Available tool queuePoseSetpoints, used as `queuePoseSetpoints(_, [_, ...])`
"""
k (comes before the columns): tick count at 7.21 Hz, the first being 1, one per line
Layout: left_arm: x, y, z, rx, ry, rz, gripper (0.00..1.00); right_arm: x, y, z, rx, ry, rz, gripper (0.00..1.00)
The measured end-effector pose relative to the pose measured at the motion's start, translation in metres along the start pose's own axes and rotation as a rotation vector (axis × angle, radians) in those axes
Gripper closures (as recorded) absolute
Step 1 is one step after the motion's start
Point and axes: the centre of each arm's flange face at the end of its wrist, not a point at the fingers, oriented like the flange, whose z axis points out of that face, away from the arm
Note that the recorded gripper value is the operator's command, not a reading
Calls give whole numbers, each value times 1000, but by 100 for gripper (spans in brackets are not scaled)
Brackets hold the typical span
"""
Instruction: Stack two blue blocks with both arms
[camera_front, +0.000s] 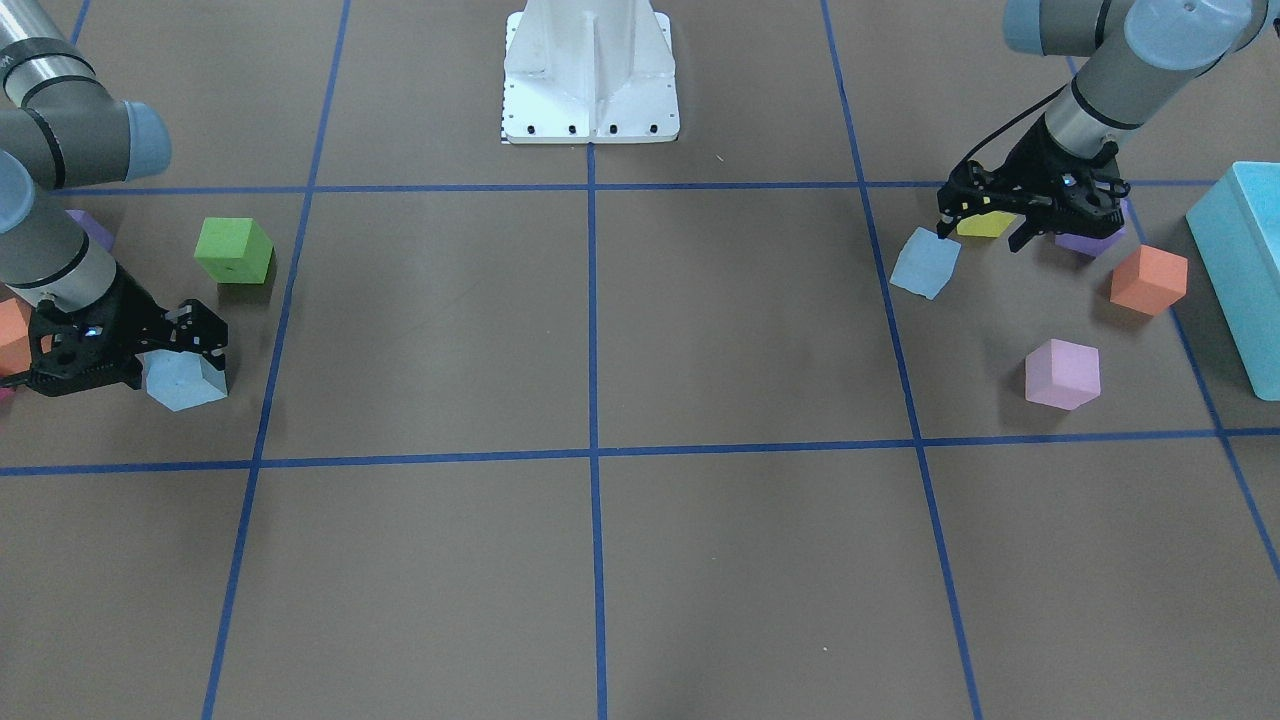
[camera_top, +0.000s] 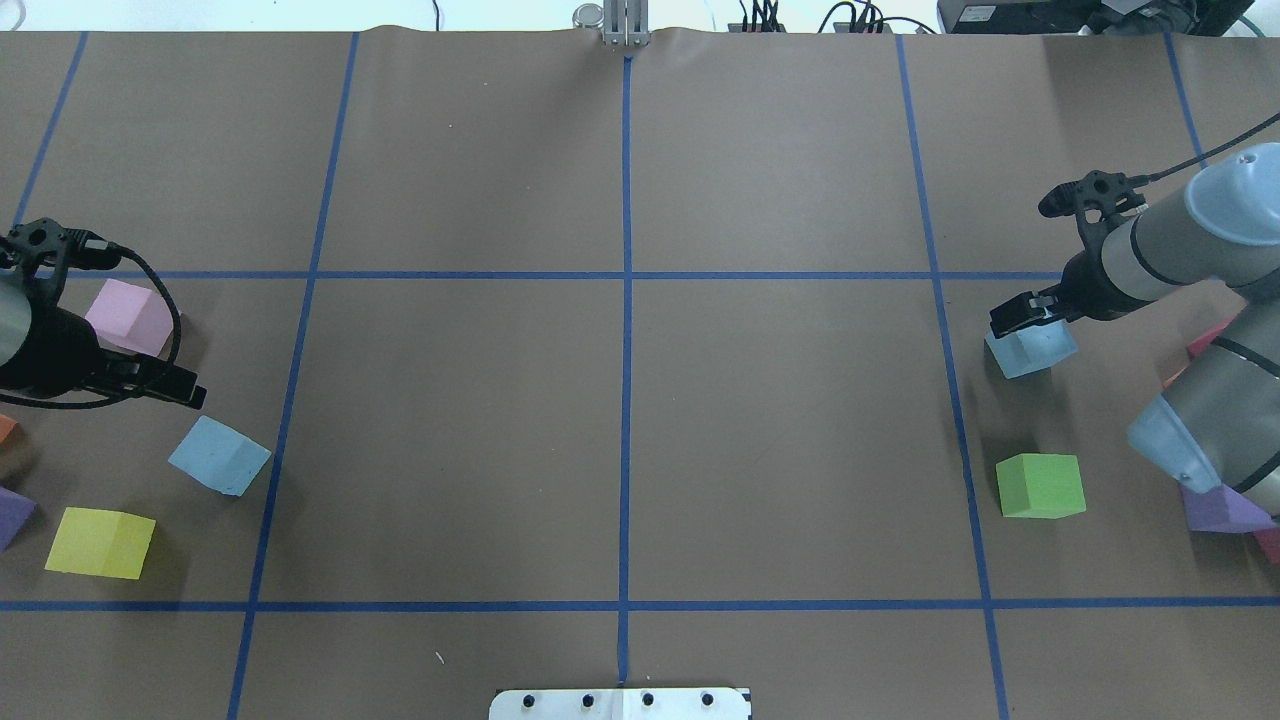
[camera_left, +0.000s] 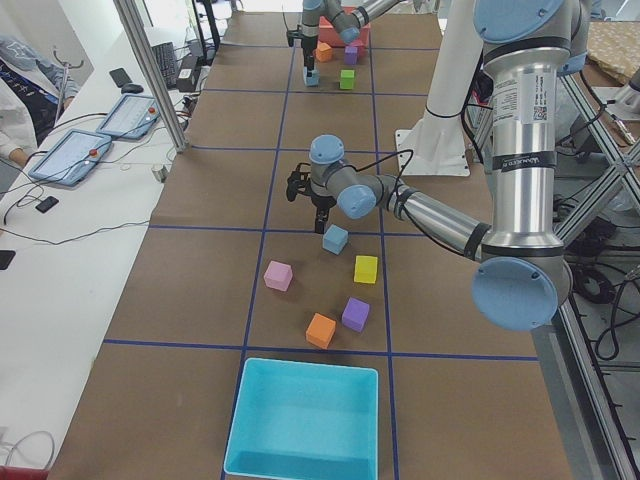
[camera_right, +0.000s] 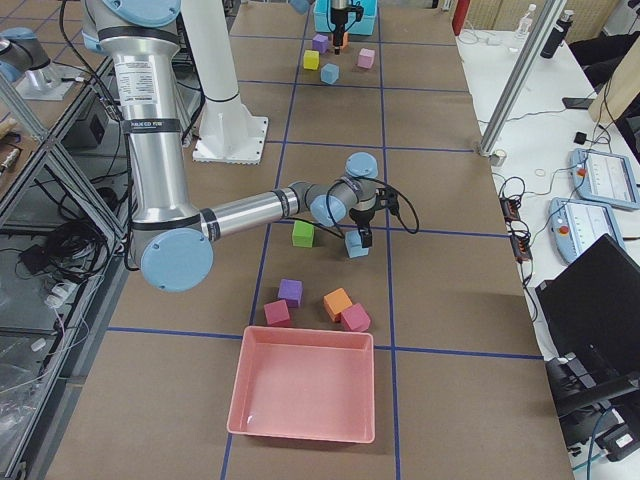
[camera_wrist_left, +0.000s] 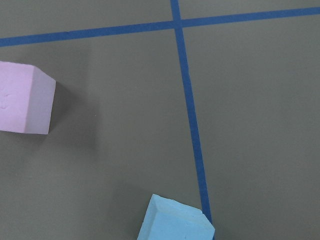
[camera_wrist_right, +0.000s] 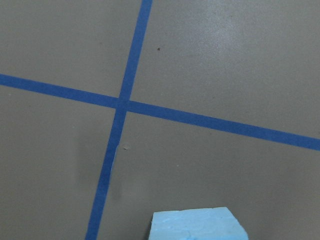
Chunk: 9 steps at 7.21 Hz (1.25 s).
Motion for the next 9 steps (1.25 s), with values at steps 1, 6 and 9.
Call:
queuePoseSetpoints(1, [1,1,1,-3,0,1,0,3,3,2,-4,5,-10,1])
queuePoseSetpoints(6, [14,12,24,0,-45,48,1,6,7,11,-14,21,-11,6])
queuePoseSetpoints(9, [21,23,40,22,-85,107,2,2,9,23,-27,33,-19,20])
